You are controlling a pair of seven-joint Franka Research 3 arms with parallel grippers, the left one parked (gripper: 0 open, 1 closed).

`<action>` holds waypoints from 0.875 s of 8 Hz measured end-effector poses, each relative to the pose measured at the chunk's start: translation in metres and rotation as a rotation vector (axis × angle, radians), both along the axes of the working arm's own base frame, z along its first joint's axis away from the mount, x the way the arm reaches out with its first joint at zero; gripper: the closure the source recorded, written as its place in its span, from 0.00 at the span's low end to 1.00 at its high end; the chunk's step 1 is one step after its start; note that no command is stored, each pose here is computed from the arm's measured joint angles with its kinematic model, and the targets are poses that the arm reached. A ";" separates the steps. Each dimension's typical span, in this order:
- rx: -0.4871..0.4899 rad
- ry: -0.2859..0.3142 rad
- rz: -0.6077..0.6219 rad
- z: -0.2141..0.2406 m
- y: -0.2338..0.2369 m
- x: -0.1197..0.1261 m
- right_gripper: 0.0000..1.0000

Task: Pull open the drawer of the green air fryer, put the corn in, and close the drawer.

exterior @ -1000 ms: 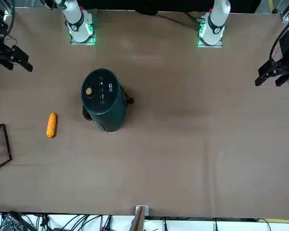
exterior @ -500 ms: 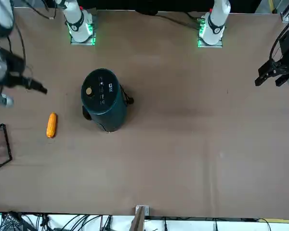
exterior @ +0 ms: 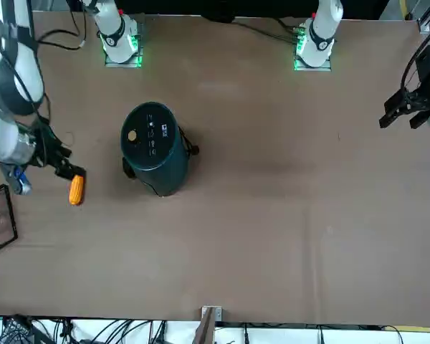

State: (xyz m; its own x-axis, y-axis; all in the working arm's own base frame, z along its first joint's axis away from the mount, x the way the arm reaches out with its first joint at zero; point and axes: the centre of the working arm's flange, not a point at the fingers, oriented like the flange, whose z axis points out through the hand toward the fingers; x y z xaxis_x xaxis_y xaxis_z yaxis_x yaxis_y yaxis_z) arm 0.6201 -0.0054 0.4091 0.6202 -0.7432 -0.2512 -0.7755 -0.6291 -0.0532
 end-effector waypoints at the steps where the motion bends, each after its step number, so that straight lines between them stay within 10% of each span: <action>1: 0.017 0.032 -0.107 -0.019 0.002 -0.001 0.00; 7: 0.155 0.124 -0.407 -0.113 0.031 -0.030 0.00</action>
State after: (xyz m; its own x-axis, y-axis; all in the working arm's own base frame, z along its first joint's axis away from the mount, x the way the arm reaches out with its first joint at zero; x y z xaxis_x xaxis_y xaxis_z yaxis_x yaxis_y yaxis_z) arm 0.5903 0.0261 0.2958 0.2439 -0.8680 -0.4325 -0.9644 -0.2639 -0.0142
